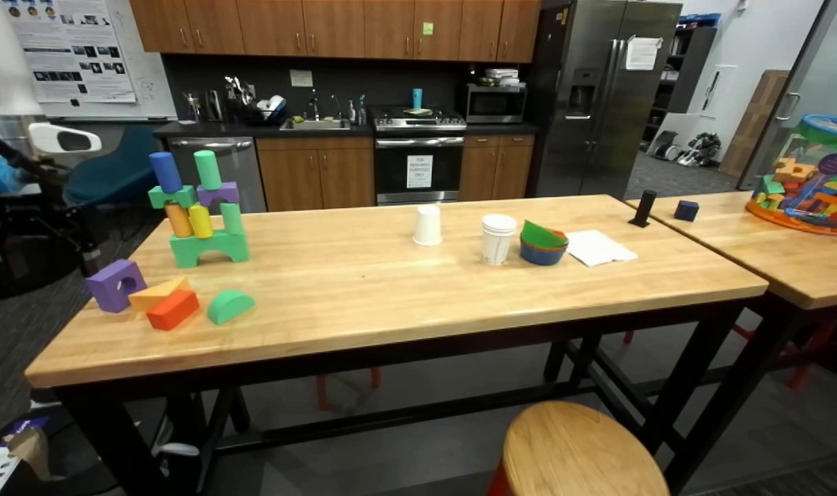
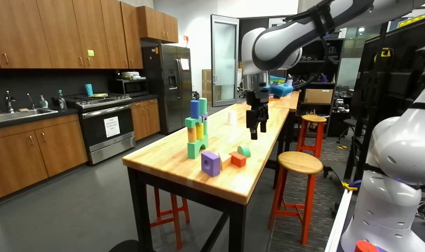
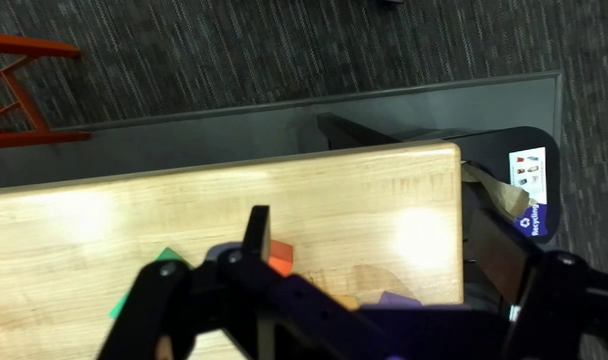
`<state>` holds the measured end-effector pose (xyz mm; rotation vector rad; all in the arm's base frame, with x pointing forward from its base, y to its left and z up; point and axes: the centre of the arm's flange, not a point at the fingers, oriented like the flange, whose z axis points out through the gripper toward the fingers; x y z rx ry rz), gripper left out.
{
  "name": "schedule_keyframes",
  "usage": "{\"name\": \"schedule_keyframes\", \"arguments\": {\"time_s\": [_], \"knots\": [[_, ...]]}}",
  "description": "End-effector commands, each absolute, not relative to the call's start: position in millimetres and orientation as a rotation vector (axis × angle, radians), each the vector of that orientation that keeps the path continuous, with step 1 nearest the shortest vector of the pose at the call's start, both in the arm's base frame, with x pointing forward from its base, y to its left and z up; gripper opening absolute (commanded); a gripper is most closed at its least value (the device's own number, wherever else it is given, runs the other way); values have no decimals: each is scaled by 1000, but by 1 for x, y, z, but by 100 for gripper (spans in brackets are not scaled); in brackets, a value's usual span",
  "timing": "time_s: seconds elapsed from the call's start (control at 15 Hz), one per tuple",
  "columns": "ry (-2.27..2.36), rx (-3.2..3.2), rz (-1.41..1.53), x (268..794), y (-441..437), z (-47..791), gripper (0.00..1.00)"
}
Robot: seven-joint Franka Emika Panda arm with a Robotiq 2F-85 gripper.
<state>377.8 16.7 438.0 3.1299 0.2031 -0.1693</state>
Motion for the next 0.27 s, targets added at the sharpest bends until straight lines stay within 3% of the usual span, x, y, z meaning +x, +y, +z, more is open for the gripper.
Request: {"name": "schedule_keyframes", "arguments": {"time_s": [0.0, 0.2], "knots": [[200, 3131, -169, 378, 16, 438, 100], [198, 3132, -169, 378, 15, 438, 100]]}}
